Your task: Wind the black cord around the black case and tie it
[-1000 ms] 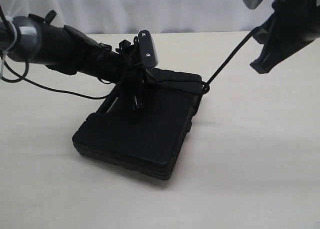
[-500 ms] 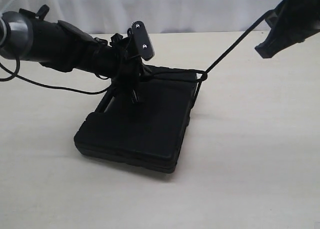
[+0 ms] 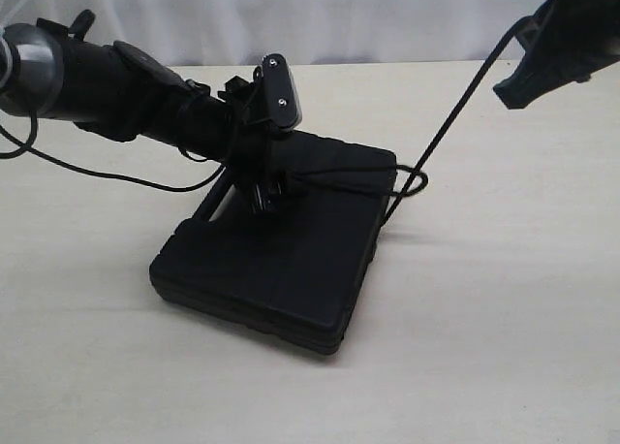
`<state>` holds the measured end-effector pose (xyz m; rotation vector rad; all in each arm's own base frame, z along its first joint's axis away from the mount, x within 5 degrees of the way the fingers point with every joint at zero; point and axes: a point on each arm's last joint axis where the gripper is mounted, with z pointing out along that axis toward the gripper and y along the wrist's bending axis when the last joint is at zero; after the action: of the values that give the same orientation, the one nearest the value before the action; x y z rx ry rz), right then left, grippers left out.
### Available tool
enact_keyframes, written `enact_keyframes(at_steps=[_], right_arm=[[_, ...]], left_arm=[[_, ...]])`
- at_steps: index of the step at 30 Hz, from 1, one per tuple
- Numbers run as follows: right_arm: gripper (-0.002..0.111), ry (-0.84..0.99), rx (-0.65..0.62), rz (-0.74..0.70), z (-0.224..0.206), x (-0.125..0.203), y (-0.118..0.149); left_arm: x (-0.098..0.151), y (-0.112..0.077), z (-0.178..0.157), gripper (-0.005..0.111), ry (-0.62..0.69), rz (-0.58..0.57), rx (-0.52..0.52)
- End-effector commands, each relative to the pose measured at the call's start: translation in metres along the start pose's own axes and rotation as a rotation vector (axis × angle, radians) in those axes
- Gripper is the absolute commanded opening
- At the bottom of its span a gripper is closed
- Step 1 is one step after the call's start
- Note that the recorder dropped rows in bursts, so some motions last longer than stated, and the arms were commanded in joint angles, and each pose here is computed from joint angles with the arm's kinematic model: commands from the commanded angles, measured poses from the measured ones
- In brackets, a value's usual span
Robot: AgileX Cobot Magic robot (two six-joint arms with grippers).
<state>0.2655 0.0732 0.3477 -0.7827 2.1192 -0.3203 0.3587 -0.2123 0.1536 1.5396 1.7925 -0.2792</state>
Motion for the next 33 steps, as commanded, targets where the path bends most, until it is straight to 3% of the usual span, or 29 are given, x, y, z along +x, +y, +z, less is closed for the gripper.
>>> enact_keyframes(at_steps=[1, 9, 12, 15, 20, 23, 28, 33], right_arm=[[0.004, -0.049, 0.024, 0.012, -0.006, -0.004, -0.004], [0.004, -0.057, 0.021, 0.044, -0.006, -0.005, -0.004], [0.004, -0.070, -0.005, 0.083, -0.006, -0.006, -0.001], [0.004, -0.077, -0.017, 0.101, -0.006, -0.007, -0.001], [0.004, -0.089, -0.045, 0.132, -0.006, -0.008, 0.002], [0.004, -0.107, -0.058, 0.136, -0.007, -0.010, 0.003], [0.004, -0.107, -0.056, 0.132, -0.007, -0.010, 0.003], [0.004, -0.104, -0.038, 0.107, -0.006, -0.009, 0.001]], left_arm=[[-0.017, -0.003, -0.018, 0.078, -0.070, 0.007, 0.046], [-0.063, -0.012, -0.053, 0.077, -0.419, -0.075, 0.171], [-0.067, -0.009, -0.050, 0.064, -0.496, -0.168, 0.173], [-0.059, -0.002, -0.039, 0.038, -0.470, -0.268, 0.107], [-0.046, 0.001, -0.018, 0.000, -0.412, -0.297, 0.091], [-0.042, 0.000, -0.008, 0.000, -0.414, -0.301, 0.124], [-0.031, -0.007, 0.011, 0.000, -0.362, -0.212, 0.205], [-0.017, -0.007, 0.022, 0.000, -0.257, -0.136, 0.182]])
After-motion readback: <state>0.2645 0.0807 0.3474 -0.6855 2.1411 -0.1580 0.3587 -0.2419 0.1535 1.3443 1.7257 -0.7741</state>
